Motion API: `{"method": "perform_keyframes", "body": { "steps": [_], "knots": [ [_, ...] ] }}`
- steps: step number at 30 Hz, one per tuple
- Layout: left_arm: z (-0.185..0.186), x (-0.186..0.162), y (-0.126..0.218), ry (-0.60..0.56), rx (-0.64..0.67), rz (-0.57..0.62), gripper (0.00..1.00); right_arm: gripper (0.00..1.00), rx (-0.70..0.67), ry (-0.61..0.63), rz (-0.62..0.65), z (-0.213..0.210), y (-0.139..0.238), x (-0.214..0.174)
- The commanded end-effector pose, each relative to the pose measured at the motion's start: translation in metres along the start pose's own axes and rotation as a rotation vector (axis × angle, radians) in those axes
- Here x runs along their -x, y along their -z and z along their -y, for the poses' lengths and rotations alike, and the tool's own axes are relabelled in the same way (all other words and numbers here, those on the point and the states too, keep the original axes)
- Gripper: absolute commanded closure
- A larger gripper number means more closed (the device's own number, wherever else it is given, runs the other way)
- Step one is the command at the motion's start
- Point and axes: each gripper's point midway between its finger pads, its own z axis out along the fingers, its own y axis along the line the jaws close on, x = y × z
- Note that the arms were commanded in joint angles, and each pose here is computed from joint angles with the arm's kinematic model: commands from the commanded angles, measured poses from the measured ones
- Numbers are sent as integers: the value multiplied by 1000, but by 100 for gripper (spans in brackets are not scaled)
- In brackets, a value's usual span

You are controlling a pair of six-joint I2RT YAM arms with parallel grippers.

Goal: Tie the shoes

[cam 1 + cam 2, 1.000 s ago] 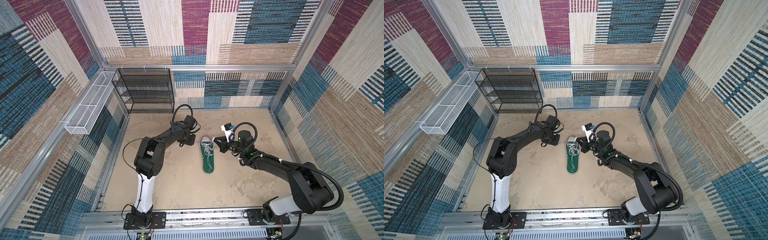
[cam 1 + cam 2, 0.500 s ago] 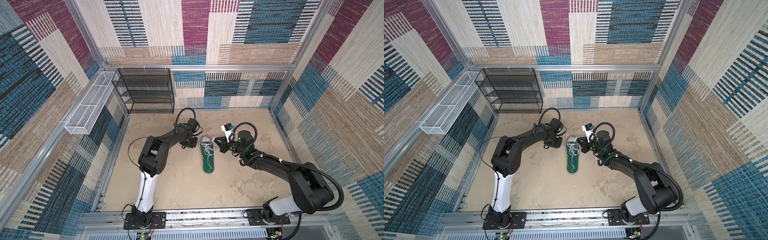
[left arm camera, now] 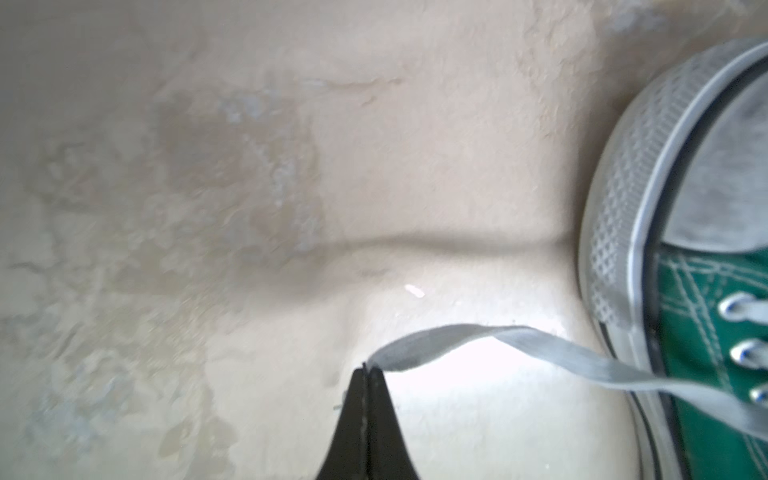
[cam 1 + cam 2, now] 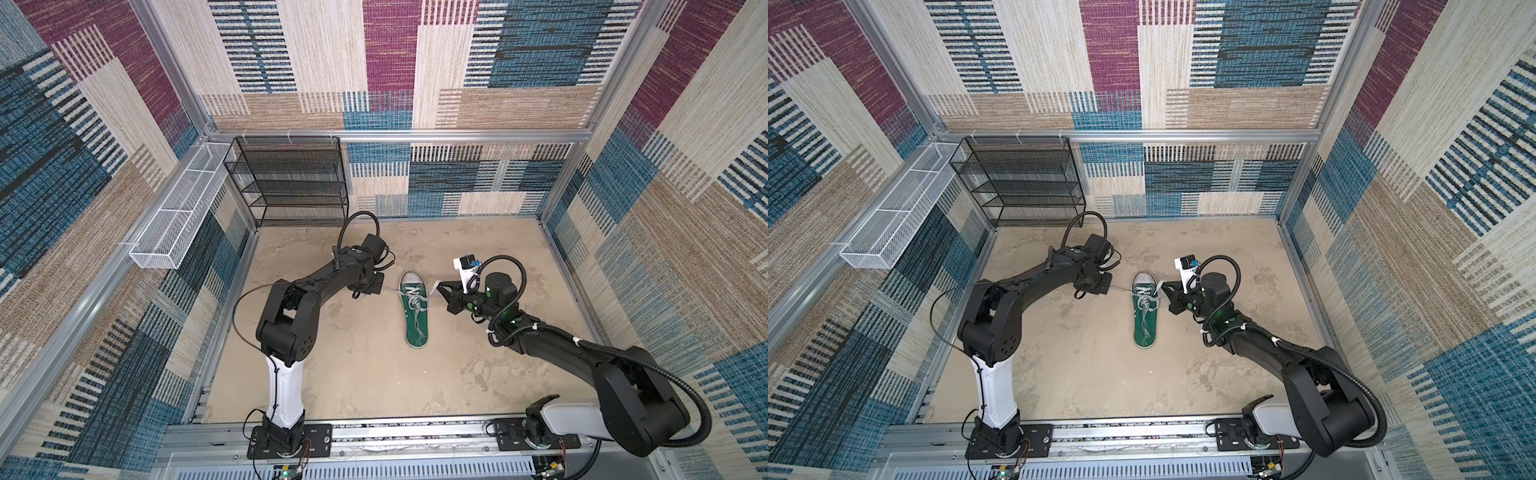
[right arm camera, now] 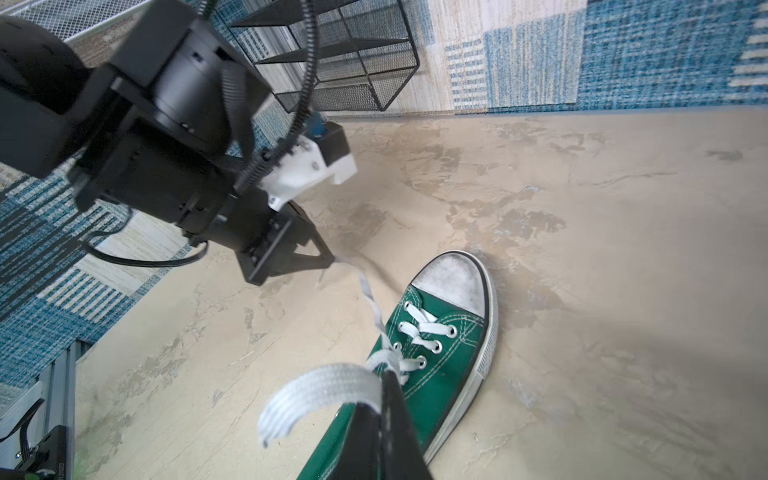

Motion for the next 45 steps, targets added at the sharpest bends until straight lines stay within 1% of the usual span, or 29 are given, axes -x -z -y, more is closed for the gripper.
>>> {"method": "perform_keyframes", "body": {
  "steps": [1, 7, 11, 16, 18, 21, 23, 27, 31, 34, 36, 39, 42, 45],
  "knots": [
    [-18, -12, 15, 16, 39, 3, 100, 100, -52, -25, 29, 5, 11, 5],
    [-47, -35, 27, 86, 72, -22, 100, 100, -158, -71, 31, 16, 31, 3],
    [-63, -45, 38, 141, 65, -17, 100, 100, -345, -166, 20, 44, 51, -10],
    [-71, -55, 45, 158, 58, -30, 100, 100, -448, -240, 26, 61, 63, -22],
    [-67, -55, 45, 159, 32, -35, 100, 100, -494, -259, 22, 70, 65, -26],
    [-60, -49, 46, 167, -10, -27, 100, 100, -517, -265, 21, 78, 63, -21],
    [-63, -41, 47, 172, 8, -17, 100, 100, -553, -282, 20, 89, 64, -17],
    [-82, -29, 43, 189, 40, -43, 100, 100, -645, -388, 6, 120, 78, -26],
    [-93, -34, 43, 205, 42, -49, 100, 100, -646, -422, -2, 121, 79, -31],
    [-101, -46, 51, 209, 72, -58, 100, 100, -637, -461, -6, 119, 81, -38],
    [-108, -53, 54, 236, 70, -57, 100, 100, -629, -483, -13, 118, 81, -45],
    [-114, -61, 53, 265, 66, -65, 100, 100, -668, -504, -54, 123, 83, -61],
    [-124, -65, 51, 273, 92, -81, 100, 100, -697, -514, -91, 128, 84, -70],
    [-124, -63, 48, 277, 66, -82, 100, 100, -737, -547, -138, 135, 83, -84]
  ]
}}
